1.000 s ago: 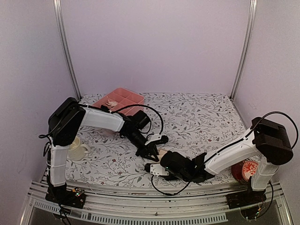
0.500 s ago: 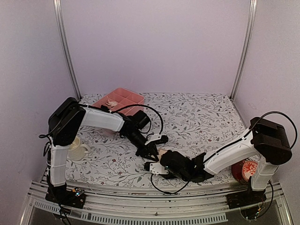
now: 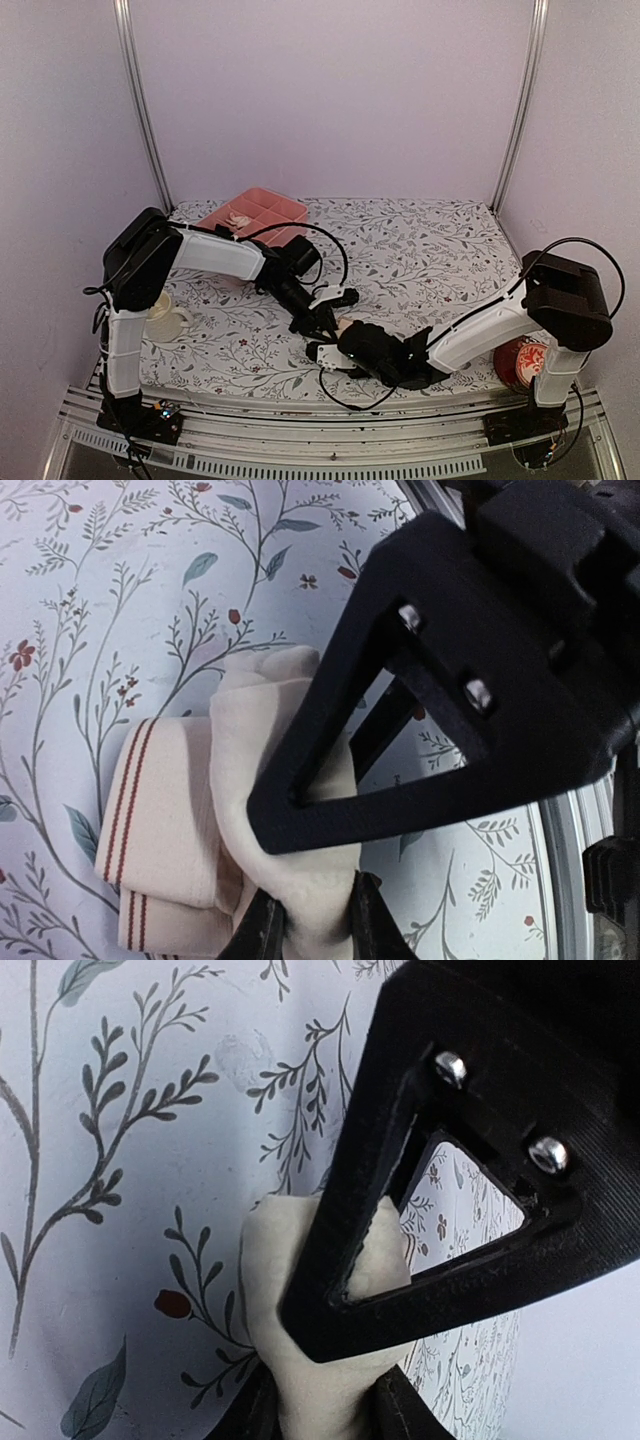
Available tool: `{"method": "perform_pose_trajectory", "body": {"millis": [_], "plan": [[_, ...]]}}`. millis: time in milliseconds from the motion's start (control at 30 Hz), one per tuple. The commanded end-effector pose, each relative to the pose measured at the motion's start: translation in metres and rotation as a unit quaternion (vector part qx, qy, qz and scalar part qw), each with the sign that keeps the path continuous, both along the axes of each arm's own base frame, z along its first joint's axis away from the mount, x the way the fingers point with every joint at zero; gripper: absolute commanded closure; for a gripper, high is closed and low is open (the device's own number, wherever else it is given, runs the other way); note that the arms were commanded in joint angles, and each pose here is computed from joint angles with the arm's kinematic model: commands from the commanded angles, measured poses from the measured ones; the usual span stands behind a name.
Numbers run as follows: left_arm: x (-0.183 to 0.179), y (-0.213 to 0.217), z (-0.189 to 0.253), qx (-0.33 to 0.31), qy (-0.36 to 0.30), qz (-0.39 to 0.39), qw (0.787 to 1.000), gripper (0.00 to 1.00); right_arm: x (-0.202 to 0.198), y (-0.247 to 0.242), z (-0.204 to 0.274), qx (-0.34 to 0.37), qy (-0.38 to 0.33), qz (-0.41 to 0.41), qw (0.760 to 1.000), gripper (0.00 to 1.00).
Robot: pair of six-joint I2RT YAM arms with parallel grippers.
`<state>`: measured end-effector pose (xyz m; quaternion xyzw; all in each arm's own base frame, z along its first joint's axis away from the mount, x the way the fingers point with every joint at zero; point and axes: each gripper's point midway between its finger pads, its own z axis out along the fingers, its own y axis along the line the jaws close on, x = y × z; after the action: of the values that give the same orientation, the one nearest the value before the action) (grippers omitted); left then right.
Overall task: Roll the underwear
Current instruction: Roll the underwear at the center of the board.
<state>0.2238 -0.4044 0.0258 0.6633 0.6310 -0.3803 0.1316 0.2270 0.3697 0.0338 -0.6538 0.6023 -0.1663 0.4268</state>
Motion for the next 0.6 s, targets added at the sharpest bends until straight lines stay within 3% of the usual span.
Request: {"method": "perform_pose_trajectory", "body": {"millis": [0,133,167,333,567], "plan": [[-0.032,0.046,-0.057,0.130,0.075,0.009,0.989,0.98,0.010,-0.016,-0.023,-0.040,0.019,-0.026,0.999,0.74],[-0.031,0.046,-0.054,0.126,0.070,0.007,0.989,0.86,0.009,-0.019,-0.034,-0.054,0.041,-0.030,0.997,0.80],[-0.030,0.047,-0.052,0.125,0.067,0.008,0.990,0.81,0.009,-0.019,-0.035,-0.055,0.047,-0.030,0.997,0.84],[-0.008,0.044,-0.031,0.088,0.026,0.040,0.995,0.44,0.004,-0.019,-0.036,-0.044,0.081,-0.023,0.995,0.86],[0.009,0.042,0.012,0.032,-0.053,0.066,0.996,0.20,0.000,-0.016,-0.032,-0.033,0.100,-0.014,0.994,0.88]]}}
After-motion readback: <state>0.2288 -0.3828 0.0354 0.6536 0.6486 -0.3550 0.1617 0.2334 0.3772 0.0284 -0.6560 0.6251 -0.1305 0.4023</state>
